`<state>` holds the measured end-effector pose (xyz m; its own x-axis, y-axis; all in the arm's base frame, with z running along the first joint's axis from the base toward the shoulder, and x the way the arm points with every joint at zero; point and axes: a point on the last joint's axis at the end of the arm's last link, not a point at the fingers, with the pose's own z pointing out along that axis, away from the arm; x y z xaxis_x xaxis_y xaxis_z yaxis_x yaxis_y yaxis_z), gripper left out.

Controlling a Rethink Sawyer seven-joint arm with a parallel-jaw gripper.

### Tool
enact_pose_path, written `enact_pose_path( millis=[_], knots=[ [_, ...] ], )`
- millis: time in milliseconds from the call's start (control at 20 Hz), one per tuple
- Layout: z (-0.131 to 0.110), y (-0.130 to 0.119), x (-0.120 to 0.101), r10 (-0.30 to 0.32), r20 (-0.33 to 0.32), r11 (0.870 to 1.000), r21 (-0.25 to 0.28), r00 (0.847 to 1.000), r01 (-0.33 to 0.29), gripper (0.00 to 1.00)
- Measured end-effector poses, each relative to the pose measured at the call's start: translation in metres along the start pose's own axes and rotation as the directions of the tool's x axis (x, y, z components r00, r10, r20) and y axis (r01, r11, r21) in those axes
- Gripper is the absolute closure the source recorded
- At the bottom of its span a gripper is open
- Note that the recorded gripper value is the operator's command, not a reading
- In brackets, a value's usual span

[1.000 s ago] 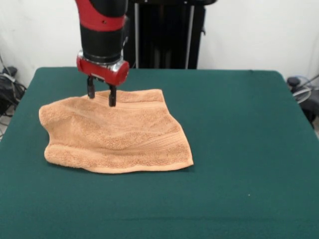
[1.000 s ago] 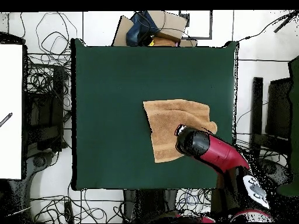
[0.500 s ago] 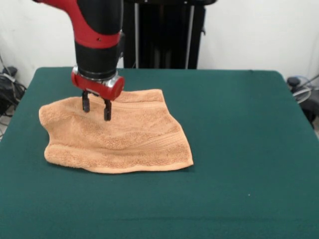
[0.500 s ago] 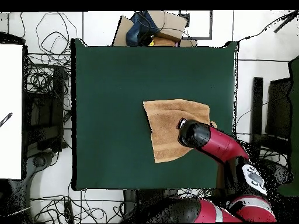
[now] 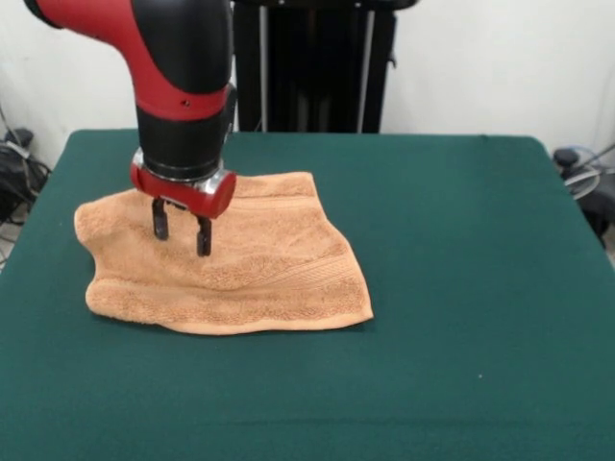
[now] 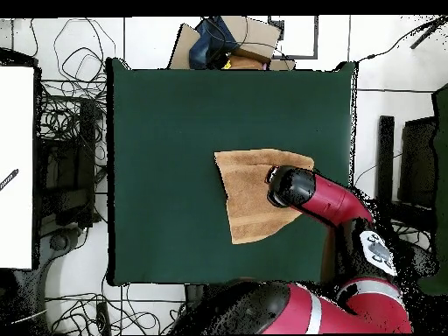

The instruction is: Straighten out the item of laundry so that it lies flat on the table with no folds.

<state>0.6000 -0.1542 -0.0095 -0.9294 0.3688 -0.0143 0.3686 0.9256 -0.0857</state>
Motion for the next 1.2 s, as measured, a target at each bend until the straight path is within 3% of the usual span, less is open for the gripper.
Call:
enact_pose_path(
  millis=[800, 1200],
  knots=[
    [0.040, 0.004, -0.001, -0.008, -0.026, 1.000, 0.000, 1.000, 0.008, 0.00],
    [0.041, 0.005, -0.003, -0.013, -0.024, 1.000, 0.004, 1.000, 0.013, 0.00]
  ],
)
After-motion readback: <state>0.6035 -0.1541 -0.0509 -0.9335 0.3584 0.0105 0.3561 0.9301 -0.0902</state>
